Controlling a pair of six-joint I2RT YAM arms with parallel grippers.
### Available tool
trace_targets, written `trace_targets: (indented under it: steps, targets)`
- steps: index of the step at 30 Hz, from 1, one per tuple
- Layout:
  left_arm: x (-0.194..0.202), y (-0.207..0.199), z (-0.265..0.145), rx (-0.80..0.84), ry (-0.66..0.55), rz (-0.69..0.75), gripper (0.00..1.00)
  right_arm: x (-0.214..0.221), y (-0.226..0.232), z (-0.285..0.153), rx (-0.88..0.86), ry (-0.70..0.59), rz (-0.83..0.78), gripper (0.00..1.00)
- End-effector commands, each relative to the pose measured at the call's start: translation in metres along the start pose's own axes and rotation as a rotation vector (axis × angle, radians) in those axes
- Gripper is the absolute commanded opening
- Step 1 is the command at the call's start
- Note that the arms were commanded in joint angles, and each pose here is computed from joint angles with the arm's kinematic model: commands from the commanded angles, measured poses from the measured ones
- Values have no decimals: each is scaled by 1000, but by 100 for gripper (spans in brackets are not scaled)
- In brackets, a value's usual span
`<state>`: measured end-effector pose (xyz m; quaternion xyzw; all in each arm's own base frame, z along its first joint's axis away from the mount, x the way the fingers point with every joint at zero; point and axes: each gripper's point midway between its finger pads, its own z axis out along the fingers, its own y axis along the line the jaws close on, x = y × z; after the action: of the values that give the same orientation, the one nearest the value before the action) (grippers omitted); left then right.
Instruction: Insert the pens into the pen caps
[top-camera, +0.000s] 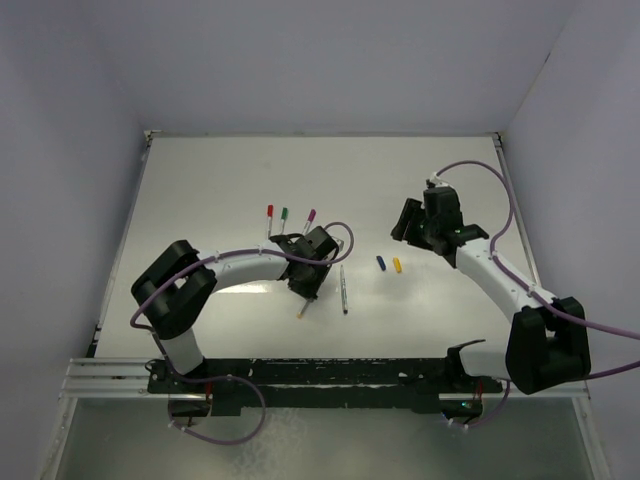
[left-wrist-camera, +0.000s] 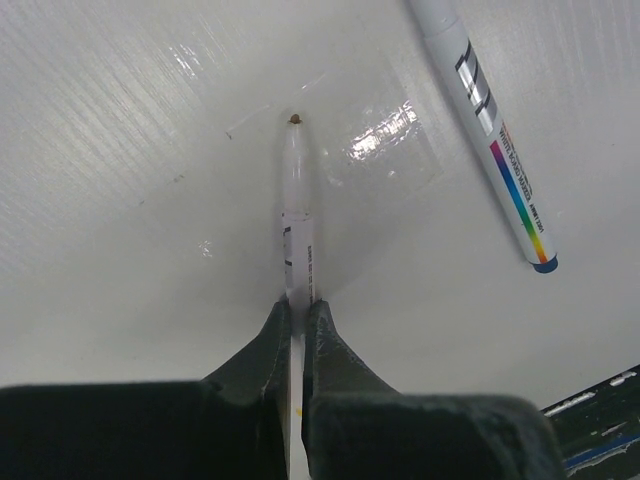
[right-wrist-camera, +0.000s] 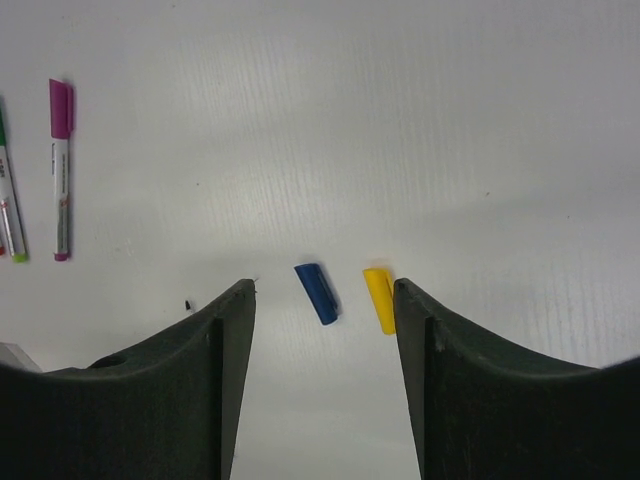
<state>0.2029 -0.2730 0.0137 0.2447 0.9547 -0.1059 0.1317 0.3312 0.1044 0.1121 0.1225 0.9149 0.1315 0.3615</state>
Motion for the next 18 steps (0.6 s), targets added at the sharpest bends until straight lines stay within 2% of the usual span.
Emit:
trace_targets:
  steps: [1, 11, 18]
  targets:
    - [31, 11, 22, -34, 103, 19, 0, 16, -8, 3, 26, 68, -22, 59]
    - [-16, -2, -14, 15, -56, 12, 0, 40, -21, 15, 82, 185, -46, 48]
    - [-50, -11, -46, 188, -170, -60, 0, 43, -25, 21, 112, 211, -45, 44]
